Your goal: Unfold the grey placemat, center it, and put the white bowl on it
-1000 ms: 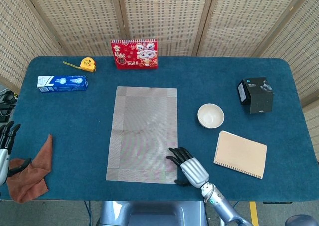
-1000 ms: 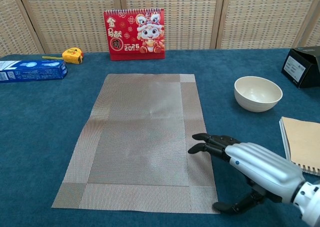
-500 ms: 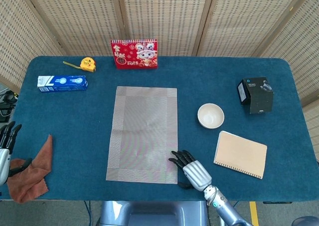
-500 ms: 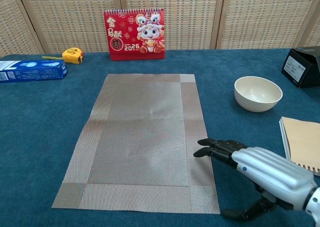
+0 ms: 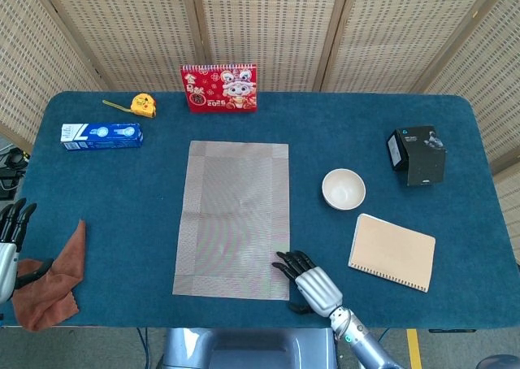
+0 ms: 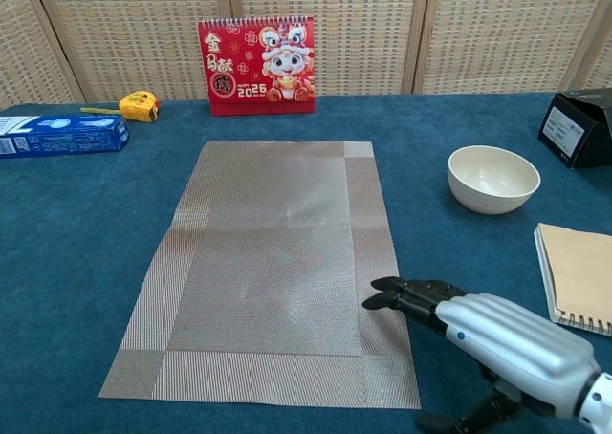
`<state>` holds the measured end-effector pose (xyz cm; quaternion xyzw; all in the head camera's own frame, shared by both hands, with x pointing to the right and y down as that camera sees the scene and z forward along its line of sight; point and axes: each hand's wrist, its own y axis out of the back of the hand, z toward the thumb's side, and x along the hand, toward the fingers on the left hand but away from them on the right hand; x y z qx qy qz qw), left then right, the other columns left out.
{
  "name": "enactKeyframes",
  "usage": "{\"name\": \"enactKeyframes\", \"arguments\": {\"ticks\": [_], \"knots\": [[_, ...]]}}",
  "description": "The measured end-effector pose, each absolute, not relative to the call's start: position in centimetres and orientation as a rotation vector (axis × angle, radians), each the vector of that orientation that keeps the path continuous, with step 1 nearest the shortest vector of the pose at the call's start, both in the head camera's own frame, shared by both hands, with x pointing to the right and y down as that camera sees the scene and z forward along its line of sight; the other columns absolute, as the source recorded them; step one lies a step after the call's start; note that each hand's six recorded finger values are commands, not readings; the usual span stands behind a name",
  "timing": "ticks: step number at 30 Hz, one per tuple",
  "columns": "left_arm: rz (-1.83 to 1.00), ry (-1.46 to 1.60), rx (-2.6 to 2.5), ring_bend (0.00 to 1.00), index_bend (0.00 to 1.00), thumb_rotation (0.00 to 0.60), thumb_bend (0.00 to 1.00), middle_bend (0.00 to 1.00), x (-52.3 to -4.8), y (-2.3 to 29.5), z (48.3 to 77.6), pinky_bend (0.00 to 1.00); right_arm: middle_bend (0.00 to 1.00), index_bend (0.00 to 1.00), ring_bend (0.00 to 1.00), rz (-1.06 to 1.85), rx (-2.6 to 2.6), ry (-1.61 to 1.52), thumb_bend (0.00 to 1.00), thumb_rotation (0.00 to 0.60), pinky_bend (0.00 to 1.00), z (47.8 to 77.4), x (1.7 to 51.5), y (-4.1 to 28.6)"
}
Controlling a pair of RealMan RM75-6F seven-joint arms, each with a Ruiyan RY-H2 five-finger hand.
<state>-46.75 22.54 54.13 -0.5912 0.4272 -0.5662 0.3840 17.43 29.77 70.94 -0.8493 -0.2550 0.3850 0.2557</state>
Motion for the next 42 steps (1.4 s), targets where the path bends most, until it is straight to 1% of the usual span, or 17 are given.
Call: {"name": "enactKeyframes", "arguments": {"ticks": [5, 7, 8, 10, 12, 15, 18, 24, 29, 33, 37, 42], "knots": [[-1.444, 1.094, -1.506, 0.0, 0.0, 0.6, 0.18, 0.0, -46.8, 22.5, 54.1, 0.0, 0.0, 0.13, 0.0, 1.037, -2.3, -0.719, 0.15, 0.6, 0.0, 71.6, 16.8, 29.3], [-1.445, 1.096, -1.506, 0.0, 0.0, 0.6, 0.18, 0.0, -46.9, 22.4, 54.1, 0.0, 0.0, 0.14, 0.0, 1.025, -2.296, -0.739, 0.18, 0.6, 0.0, 71.7, 16.5, 29.0], [-1.446, 1.097, -1.507, 0.0, 0.0, 0.6, 0.18, 0.0, -47.0, 22.4, 54.2, 0.0, 0.0, 0.16, 0.0, 1.018, -2.297, -0.749, 0.22, 0.6, 0.0, 71.7, 16.3, 28.9], [-1.449, 1.099, -1.508, 0.0, 0.0, 0.6, 0.18, 0.0, -47.0, 22.4, 54.2, 0.0, 0.0, 0.2, 0.0, 0.998, -2.299, -0.77, 0.3, 0.6, 0.0, 71.7, 15.9, 28.7], [-1.452, 1.098, -1.509, 0.0, 0.0, 0.6, 0.18, 0.0, -47.1, 22.3, 54.3, 0.0, 0.0, 0.26, 0.0, 0.981, -2.297, -0.784, 0.37, 0.6, 0.0, 71.7, 15.5, 28.6], [-1.454, 1.097, -1.509, 0.0, 0.0, 0.6, 0.18, 0.0, -47.1, 22.3, 54.4, 0.0, 0.0, 0.38, 0.0, 0.961, -2.297, -0.808, 0.41, 0.6, 0.0, 71.8, 15.1, 28.5], [-1.453, 1.103, -1.509, 0.0, 0.0, 0.6, 0.18, 0.0, -47.1, 22.3, 54.4, 0.0, 0.0, 0.47, 0.0, 0.935, -2.294, -0.86, 0.42, 0.6, 0.0, 71.7, 15.0, 28.3], [-1.454, 1.106, -1.511, 0.0, 0.0, 0.6, 0.18, 0.0, -47.1, 22.3, 54.4, 0.0, 0.02, 0.54, 0.0, 0.895, -2.29, -0.951, 0.42, 0.6, 0.0, 71.5, 14.9, 28.1], [-1.455, 1.109, -1.511, 0.0, 0.0, 0.6, 0.18, 0.0, -47.1, 22.3, 54.4, 0.0, 0.04, 0.57, 0.0, 0.878, -2.317, -0.996, 0.42, 0.6, 0.0, 71.3, 14.7, 28.0], [-1.461, 1.111, -1.511, 0.0, 0.01, 0.6, 0.18, 0.0, -47.2, 22.2, 54.5, 0.0, 0.08, 0.62, 0.0, 0.877, -2.333, -1.006, 0.42, 0.6, 0.0, 71.3, 14.7, 28.2], [-1.462, 1.115, -1.511, 0.0, 0.01, 0.6, 0.18, 0.0, -47.3, 22.2, 54.6, 0.0, 0.09, 0.65, 0.0, 0.877, -2.334, -1.011, 0.43, 0.6, 0.0, 71.4, 14.6, 28.3], [-1.464, 1.12, -1.512, 0.0, 0.01, 0.6, 0.18, 0.0, -47.3, 22.1, 54.6, 0.0, 0.09, 0.68, 0.0, 0.879, -2.335, -1.018, 0.46, 0.6, 0.0, 71.4, 14.7, 28.3]]}}
